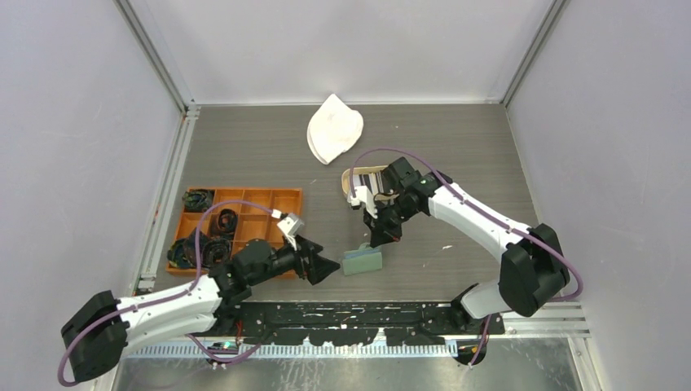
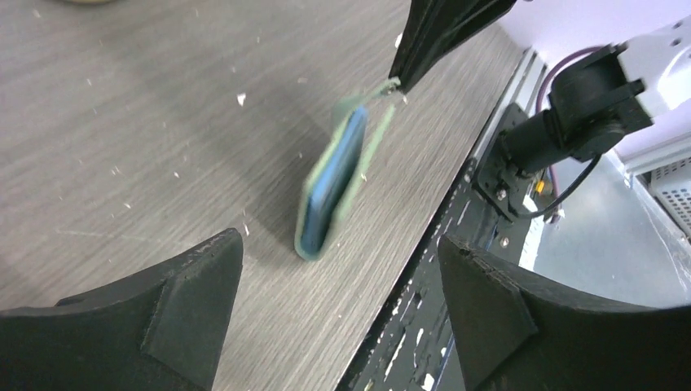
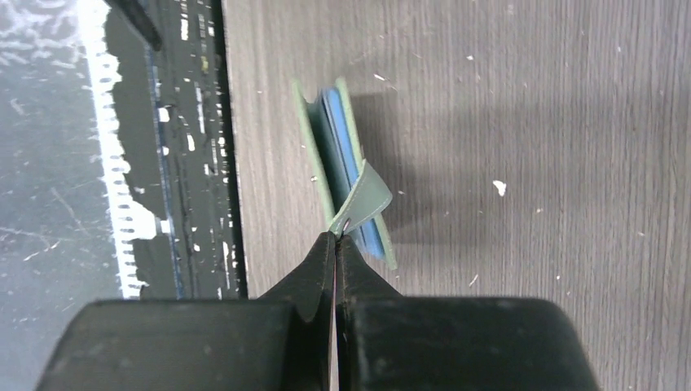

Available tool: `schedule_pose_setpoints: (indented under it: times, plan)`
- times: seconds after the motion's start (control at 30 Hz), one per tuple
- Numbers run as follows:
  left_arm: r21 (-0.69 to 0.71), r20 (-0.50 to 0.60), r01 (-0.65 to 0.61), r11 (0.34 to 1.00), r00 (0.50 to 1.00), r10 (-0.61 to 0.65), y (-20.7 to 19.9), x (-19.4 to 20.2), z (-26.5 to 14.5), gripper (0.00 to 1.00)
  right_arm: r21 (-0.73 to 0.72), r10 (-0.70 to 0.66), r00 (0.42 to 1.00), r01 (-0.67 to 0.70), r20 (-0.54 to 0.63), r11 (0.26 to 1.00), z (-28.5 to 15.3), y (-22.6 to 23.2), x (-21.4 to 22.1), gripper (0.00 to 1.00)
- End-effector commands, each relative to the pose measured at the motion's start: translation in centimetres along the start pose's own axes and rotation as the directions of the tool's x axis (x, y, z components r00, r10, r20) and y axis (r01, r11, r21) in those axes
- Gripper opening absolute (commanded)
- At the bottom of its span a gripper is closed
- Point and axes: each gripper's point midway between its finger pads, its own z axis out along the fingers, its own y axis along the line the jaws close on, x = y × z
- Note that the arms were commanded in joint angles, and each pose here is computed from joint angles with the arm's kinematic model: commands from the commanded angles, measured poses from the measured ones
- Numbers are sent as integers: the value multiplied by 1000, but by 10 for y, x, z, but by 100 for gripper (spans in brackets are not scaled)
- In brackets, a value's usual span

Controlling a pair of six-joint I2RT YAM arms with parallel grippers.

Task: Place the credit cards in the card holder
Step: Open the card holder at the center of the board.

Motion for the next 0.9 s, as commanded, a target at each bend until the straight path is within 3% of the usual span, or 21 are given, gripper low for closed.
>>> schedule_pose_setpoints:
  times: [0.0, 0.3, 0.6, 0.87]
  plan:
    - [11, 146, -88, 996, 986, 86, -7, -32, -7, 90, -115, -101, 991, 111, 86, 987, -21, 26, -26, 1]
    - [102, 89, -161, 982, 984, 152, -24, -21, 9, 86, -76, -62, 997, 64, 39, 995, -16, 12, -19, 1]
    - [-30, 7, -370, 928, 929, 371, -5, -6, 41, 86, -56, -37, 999, 38, 23, 998, -13, 6, -17, 3]
    - [-55, 12, -443, 895, 896, 444, -3, -1, 60, 86, -43, -33, 999, 34, 32, 998, -14, 4, -20, 4]
